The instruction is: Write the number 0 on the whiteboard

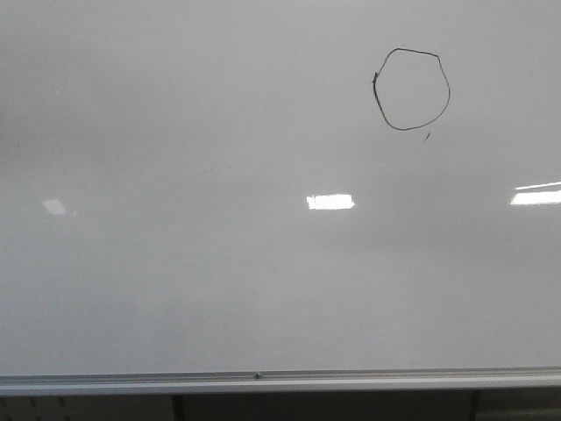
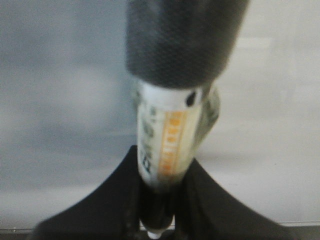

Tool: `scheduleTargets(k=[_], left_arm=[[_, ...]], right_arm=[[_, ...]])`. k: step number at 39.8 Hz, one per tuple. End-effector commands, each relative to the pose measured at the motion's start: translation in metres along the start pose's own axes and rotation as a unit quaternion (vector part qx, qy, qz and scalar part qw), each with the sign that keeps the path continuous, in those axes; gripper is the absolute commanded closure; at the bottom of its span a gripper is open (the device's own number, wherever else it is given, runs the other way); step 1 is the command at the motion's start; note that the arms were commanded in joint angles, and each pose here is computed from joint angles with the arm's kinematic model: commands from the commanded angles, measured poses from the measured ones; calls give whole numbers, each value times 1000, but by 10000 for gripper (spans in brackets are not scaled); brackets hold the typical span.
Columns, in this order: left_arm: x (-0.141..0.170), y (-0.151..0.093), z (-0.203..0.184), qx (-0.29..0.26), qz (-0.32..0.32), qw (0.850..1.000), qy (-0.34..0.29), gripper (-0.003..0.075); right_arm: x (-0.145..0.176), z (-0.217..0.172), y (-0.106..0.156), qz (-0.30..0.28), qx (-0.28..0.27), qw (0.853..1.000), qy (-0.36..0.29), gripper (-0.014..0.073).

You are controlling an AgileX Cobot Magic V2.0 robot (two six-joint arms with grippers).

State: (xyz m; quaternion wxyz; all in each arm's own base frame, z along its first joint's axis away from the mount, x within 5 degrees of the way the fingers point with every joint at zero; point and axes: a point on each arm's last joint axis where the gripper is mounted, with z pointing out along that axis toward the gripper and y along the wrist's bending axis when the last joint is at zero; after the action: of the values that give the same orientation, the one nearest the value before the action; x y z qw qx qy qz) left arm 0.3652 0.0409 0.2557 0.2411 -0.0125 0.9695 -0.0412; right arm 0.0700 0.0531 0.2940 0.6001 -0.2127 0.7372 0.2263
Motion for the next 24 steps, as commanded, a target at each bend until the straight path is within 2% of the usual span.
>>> scheduleTargets(k=[1, 8, 11, 14, 24], left_arm=[[-17, -1, -17, -3, -3, 999, -51, 738], [-21, -1, -18, -4, -3, 998, -60, 736], [-21, -1, -18, -4, -3, 998, -59, 710], [-21, -1, -18, -4, -3, 998, -59, 641], [-21, -1, -18, -4, -3, 998, -59, 334]], right_arm=[[-12, -2, -3, 7, 18, 999, -34, 663], [-12, -2, -3, 7, 18, 999, -34, 663], [-12, -2, -3, 7, 19, 999, -35, 663], [-13, -2, -3, 7, 20, 999, -36, 663], [-13, -2, -3, 7, 20, 999, -36, 663]])
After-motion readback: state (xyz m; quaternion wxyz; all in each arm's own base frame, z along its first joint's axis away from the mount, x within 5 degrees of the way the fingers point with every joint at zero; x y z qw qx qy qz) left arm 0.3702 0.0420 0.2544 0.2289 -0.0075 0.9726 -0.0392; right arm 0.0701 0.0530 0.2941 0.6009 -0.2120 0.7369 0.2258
